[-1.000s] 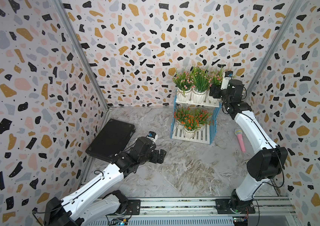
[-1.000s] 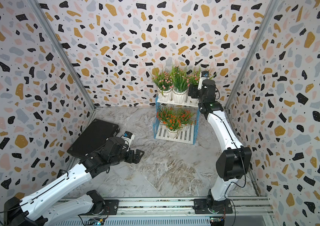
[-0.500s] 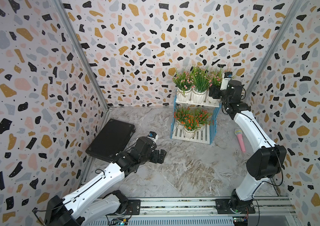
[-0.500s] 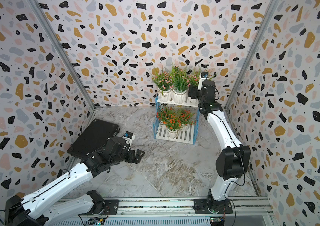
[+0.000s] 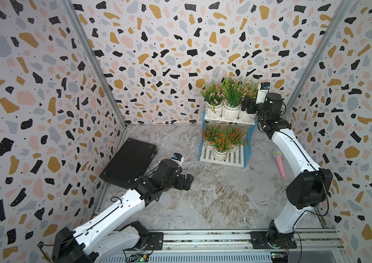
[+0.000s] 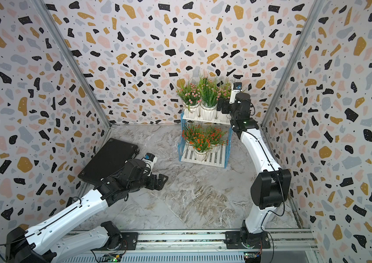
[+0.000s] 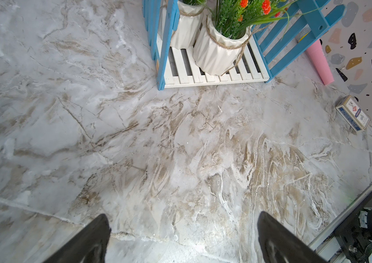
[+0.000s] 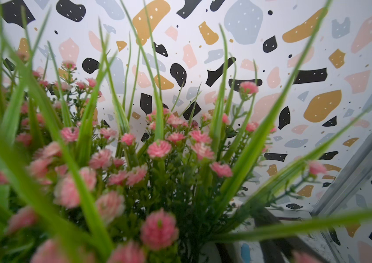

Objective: Place the baby's breath potted plants on the rack by color
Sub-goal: Place the baby's breath potted plant on the rack.

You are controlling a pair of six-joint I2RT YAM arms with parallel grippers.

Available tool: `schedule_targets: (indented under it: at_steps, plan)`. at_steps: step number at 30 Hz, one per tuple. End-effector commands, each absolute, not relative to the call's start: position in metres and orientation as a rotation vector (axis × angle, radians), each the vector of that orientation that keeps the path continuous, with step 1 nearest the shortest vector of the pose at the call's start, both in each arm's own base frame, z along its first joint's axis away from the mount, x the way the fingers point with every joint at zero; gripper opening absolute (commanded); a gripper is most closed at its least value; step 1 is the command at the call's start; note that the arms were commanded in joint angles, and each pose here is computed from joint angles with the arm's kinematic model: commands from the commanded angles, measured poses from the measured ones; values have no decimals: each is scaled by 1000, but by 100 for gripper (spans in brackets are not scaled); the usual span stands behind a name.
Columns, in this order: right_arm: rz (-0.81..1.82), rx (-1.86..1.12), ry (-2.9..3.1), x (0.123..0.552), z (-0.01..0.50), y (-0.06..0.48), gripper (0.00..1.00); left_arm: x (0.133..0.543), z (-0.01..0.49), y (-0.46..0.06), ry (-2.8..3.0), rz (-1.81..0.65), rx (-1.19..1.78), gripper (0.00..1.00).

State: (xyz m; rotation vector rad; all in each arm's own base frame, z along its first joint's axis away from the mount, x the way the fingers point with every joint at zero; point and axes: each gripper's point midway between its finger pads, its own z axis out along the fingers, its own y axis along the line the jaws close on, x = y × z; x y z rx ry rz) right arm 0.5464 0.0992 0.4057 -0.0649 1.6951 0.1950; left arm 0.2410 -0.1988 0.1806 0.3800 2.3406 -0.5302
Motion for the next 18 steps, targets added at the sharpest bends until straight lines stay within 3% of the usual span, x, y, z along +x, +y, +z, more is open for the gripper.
schedule_targets:
  at_steps: [1, 18]
  plan:
    - [207, -73, 1604, 537, 440, 99, 100, 245, 191, -205, 2297, -549, 403, 99]
    - [235, -100, 1564, 498, 475, 98, 100, 245, 191, -205, 2299, -553, 402, 99]
